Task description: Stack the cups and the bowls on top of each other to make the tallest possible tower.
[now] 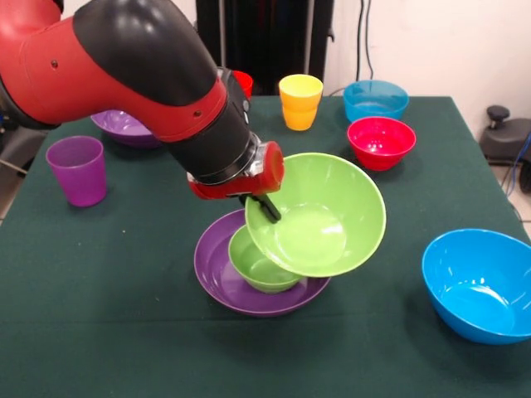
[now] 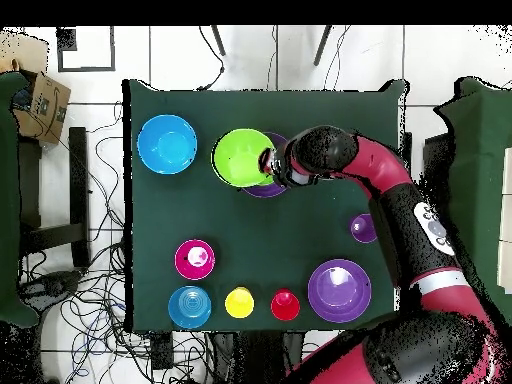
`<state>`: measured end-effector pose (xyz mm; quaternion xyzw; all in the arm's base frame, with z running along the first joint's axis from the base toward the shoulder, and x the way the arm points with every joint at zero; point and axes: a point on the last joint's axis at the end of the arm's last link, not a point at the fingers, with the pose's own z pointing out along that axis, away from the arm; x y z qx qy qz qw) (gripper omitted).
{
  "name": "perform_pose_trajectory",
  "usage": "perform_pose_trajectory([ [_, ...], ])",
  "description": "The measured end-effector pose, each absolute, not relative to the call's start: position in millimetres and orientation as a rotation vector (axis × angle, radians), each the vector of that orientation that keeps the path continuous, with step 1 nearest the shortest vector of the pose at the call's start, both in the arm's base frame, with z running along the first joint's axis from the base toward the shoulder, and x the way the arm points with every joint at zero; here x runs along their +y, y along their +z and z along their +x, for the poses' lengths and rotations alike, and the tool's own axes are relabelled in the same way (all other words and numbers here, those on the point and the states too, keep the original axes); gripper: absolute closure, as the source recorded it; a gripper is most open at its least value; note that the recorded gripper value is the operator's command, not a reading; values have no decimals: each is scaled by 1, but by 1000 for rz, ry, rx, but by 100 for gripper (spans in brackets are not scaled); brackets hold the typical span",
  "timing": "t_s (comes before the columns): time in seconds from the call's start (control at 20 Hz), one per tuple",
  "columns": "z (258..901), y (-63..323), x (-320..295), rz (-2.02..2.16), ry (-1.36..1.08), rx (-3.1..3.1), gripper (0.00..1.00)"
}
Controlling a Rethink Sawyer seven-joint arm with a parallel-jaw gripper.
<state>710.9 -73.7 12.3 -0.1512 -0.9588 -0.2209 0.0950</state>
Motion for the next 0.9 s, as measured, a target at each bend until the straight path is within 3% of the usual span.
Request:
perform_pose_trajectory([
  [0.9,707,-4,-79,-474,-688,-2819,100],
])
